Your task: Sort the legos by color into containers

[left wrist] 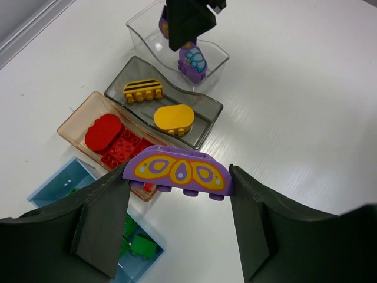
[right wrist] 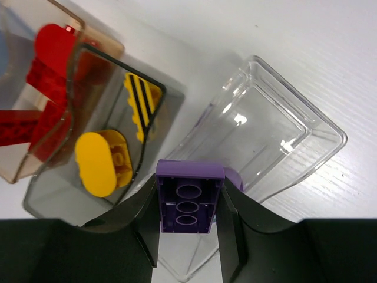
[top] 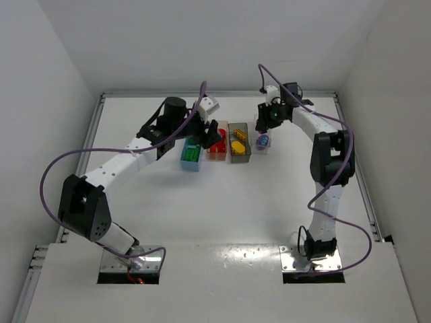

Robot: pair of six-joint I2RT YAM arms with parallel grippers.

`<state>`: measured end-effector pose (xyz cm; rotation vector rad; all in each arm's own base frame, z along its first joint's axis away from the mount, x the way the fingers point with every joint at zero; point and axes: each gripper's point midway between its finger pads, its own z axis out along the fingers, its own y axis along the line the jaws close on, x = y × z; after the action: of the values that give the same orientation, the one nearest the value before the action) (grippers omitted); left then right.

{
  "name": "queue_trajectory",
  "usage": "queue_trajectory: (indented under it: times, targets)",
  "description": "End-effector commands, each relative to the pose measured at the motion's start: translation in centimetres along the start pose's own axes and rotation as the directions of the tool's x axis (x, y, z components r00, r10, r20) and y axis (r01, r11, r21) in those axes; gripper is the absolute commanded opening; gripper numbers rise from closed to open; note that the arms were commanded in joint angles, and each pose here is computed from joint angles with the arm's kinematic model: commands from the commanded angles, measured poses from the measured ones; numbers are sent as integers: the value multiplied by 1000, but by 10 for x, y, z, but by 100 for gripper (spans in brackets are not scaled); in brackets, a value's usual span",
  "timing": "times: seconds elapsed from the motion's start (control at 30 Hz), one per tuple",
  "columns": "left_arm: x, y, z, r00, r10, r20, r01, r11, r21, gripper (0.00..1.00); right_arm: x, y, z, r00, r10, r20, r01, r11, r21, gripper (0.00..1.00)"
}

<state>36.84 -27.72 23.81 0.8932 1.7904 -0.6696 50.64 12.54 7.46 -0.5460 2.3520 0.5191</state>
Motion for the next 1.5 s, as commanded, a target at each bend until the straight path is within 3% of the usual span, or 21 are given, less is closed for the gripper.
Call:
queue_trajectory:
  times: [0.0, 0.07, 0.1, 0.2, 0.23, 0.4, 0.5, 0.67, 0.9, 0.93, 1.03, 1.07, 1.17, 1.43, 1.47]
  targets:
    - [-24, 2, -1, 998, 8, 63, -8, 1000, -4, 26, -20, -12, -5, 997, -67, 33, 64, 996, 66, 11]
    - [-27, 4, 2, 997, 12, 71, -12, 1000, -6, 26, -17, -13, -2, 998, -63, 25, 61, 996, 64, 38]
    - [-27, 3, 4, 998, -1, 70, 1, 1000, 5, 26, -17, -11, -2, 998, -63, 27, 61, 997, 53, 66]
    - [-31, 5, 13, 997, -5, 81, 4, 1000, 16, 26, -29, -5, -12, 995, -76, 57, 74, 996, 44, 90]
    - [-28, 4, 16, 997, -21, 73, 19, 999, 29, 26, -33, -1, -17, 995, -73, 71, 70, 997, 36, 92]
    - [-35, 9, 39, 996, -17, 93, 13, 999, 45, 26, -61, 22, -52, 984, -82, 155, 79, 997, 27, 93]
    - [-41, 13, 66, 993, -49, 105, 42, 997, 70, 26, -74, 15, -100, 972, -56, 230, 33, 994, 103, 93]
    - [-44, -1, 131, 990, -103, 101, 86, 982, 167, 32, -43, -2, -175, 962, -46, 268, -28, 963, 268, 94]
    - [-37, -10, 190, 987, -131, 96, 109, 971, 212, 35, 8, -2, -221, 961, 5, 276, -98, 942, 322, 94]
    - [-20, -7, 205, 988, -141, 70, 123, 970, 211, 35, 15, -6, -227, 962, 21, 274, -116, 936, 333, 96]
    - [-19, 2, 224, 984, -166, 68, 150, 970, 193, 36, 28, -7, -243, 960, 44, 278, -145, 923, 355, 96]
    - [1, 5, 238, 984, -177, 35, 168, 967, 191, 37, 30, -5, -246, 960, 47, 275, -146, 924, 354, 96]
    - [-3, 8, 251, 982, -180, 51, 166, 964, 206, 43, 35, -7, -255, 957, 56, 284, -163, 915, 370, 96]
    - [9, 20, 261, 988, -148, 43, 142, 982, 121, 92, 38, -8, -258, 951, 79, 299, -186, 918, 351, 96]
    - [-7, 24, 254, 988, -140, 70, 133, 987, 95, 96, 40, -10, -255, 953, 87, 290, -190, 918, 348, 96]
